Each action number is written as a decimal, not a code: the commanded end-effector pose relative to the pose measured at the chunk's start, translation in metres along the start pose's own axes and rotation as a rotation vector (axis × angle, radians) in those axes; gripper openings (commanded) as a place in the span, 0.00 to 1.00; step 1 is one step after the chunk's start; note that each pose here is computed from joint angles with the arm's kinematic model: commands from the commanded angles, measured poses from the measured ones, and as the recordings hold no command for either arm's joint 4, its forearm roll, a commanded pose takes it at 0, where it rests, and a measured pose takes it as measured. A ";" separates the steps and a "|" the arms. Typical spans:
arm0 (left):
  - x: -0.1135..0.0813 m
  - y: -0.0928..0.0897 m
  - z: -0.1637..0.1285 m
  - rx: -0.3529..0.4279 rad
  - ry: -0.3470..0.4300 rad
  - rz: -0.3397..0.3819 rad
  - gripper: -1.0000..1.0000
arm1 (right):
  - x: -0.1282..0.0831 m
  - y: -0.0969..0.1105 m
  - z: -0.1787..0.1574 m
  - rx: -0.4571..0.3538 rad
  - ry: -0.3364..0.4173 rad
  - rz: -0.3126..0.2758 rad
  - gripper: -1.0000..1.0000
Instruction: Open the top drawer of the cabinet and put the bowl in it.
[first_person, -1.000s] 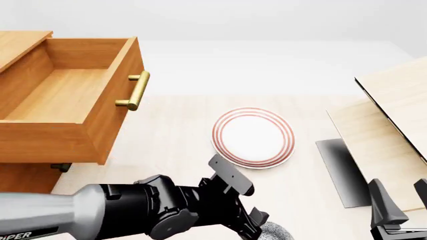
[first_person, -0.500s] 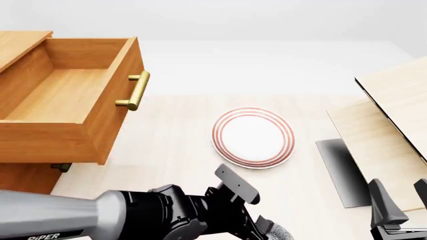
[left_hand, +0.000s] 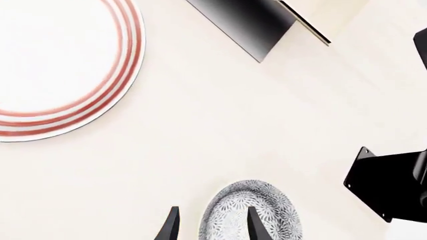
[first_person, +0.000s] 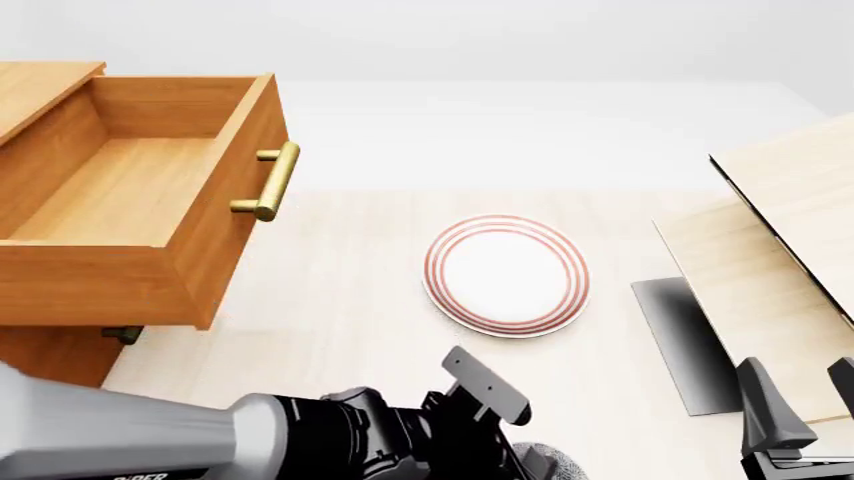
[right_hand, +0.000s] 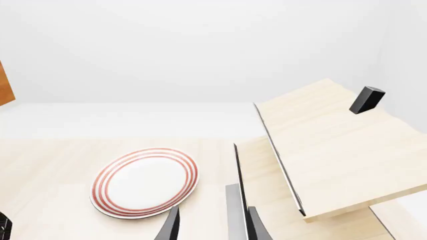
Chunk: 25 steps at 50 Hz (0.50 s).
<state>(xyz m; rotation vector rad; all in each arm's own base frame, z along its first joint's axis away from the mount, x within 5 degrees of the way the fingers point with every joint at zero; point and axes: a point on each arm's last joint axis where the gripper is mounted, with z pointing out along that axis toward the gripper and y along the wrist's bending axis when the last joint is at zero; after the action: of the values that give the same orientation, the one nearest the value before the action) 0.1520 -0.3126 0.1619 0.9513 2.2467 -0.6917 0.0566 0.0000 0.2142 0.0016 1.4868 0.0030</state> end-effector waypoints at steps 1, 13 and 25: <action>0.007 0.001 0.005 0.000 0.008 -0.004 1.00 | 0.000 0.000 0.000 0.000 0.000 -0.001 1.00; 0.012 0.000 0.011 0.003 0.016 -0.016 1.00 | 0.000 0.000 0.000 0.000 0.000 0.000 1.00; 0.016 0.001 0.013 0.003 0.014 -0.028 1.00 | 0.000 0.000 0.000 0.000 0.000 0.000 1.00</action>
<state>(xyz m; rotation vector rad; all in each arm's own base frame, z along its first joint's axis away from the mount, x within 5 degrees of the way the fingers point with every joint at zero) 0.1495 -0.3143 0.1467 0.9385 2.2698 -0.6985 0.0566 0.0000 0.2142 0.0018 1.4869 0.0031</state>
